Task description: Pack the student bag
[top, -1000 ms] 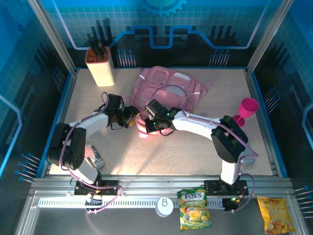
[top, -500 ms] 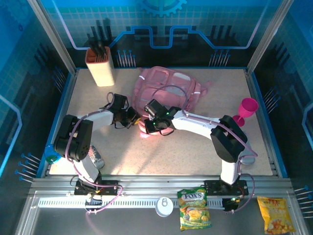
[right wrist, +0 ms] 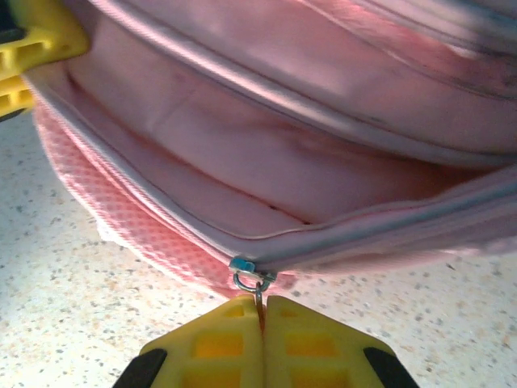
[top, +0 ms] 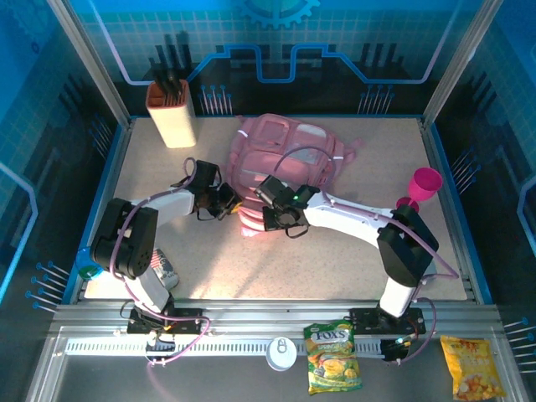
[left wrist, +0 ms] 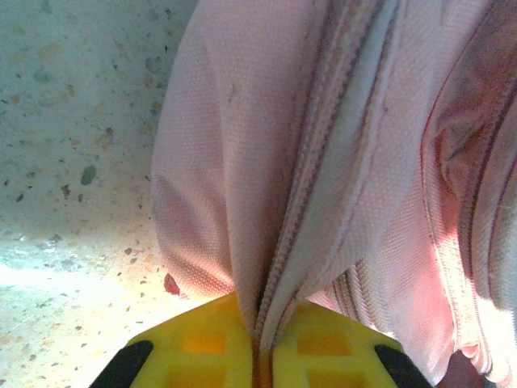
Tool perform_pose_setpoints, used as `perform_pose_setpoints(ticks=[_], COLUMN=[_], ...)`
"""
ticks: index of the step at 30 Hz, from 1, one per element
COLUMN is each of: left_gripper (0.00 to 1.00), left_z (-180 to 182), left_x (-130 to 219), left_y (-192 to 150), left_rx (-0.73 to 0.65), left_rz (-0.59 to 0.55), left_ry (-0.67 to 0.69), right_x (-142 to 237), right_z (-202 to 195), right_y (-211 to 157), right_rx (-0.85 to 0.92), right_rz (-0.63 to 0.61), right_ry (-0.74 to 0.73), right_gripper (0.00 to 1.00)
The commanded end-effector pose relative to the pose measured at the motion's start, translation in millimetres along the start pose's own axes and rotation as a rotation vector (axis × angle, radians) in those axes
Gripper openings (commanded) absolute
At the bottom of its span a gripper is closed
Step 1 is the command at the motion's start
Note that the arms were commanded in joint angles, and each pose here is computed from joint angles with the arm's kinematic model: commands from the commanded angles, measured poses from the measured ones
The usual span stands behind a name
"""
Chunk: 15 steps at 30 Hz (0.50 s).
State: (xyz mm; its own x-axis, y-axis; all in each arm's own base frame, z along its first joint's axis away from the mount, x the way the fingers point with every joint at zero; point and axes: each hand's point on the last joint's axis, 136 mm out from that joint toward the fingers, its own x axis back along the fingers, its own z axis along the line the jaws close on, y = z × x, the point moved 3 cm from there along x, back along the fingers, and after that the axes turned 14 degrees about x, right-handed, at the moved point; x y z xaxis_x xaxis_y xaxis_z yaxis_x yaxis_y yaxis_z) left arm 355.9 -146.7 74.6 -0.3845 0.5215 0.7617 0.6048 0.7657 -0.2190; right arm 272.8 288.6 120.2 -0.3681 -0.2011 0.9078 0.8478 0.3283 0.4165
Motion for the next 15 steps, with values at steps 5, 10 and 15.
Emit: perform_pose_setpoints(ticks=[5, 10, 15], left_gripper=[0.0, 0.0, 0.0], left_z=[-20, -20, -22], left_x=[12, 17, 18], left_y=[8, 12, 11], left_rx=[-0.044, -0.046, -0.05], left_rz=[-0.044, -0.056, -0.051], left_ry=[-0.065, -0.066, -0.069], right_x=[7, 14, 18], right_z=[-39, -72, -97], right_y=[-20, -23, -25], right_rx=[-0.042, -0.074, -0.091], right_rz=[0.091, 0.079, 0.07], right_ry=[-0.164, -0.221, -0.224], right_gripper=[0.0, 0.0, 0.0])
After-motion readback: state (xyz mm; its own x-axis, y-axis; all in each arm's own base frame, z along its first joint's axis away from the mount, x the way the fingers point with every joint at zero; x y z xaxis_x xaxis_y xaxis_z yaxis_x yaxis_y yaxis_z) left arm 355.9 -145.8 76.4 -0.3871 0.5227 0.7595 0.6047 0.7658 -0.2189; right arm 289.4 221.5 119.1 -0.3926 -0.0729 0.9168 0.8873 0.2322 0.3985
